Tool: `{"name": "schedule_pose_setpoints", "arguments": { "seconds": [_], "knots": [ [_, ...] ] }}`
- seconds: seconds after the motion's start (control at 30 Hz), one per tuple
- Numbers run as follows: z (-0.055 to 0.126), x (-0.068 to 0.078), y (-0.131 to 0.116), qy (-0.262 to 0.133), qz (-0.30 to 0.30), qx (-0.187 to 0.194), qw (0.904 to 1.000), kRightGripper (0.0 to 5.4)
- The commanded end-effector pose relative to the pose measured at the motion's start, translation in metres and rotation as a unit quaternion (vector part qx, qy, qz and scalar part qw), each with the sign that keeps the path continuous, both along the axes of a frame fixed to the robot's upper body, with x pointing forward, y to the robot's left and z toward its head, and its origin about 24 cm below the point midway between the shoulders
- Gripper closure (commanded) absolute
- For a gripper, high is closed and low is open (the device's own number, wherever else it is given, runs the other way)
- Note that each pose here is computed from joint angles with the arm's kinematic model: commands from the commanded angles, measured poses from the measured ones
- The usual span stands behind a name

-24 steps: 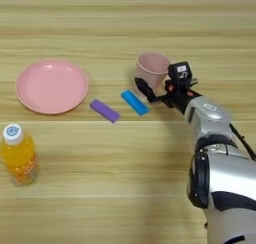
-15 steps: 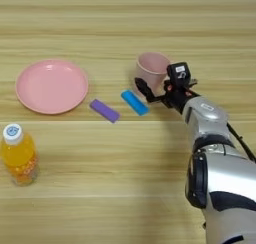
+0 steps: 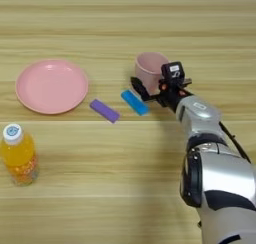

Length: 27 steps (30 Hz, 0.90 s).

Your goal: Move the objects on the table

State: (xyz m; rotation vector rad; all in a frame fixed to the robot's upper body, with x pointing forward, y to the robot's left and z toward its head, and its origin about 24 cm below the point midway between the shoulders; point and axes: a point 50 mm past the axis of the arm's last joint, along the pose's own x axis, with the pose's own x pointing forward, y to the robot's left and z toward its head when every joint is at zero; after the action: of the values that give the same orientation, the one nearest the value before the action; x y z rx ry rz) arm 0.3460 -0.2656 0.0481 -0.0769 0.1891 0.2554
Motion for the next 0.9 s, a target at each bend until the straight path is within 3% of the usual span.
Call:
{"name": "schedule_pose_setpoints", "arguments": {
  "seconds": [0.03,0.23,0.47,0.7,0.9],
  "knots": [
    [0.046,0.025,0.008,-0.079,0.0,-0.019,0.9967,0.3],
    [0.044,0.028,0.015,-0.078,-0.014,-0.018,0.9967,0.97],
    [0.046,0.029,0.021,-0.093,-0.012,-0.012,0.9955,1.1],
    [0.06,0.032,0.028,-0.143,0.009,-0.007,0.9896,1.1],
    [0.08,0.036,0.053,-0.216,0.071,-0.002,0.9737,1.1]
  ]
}}
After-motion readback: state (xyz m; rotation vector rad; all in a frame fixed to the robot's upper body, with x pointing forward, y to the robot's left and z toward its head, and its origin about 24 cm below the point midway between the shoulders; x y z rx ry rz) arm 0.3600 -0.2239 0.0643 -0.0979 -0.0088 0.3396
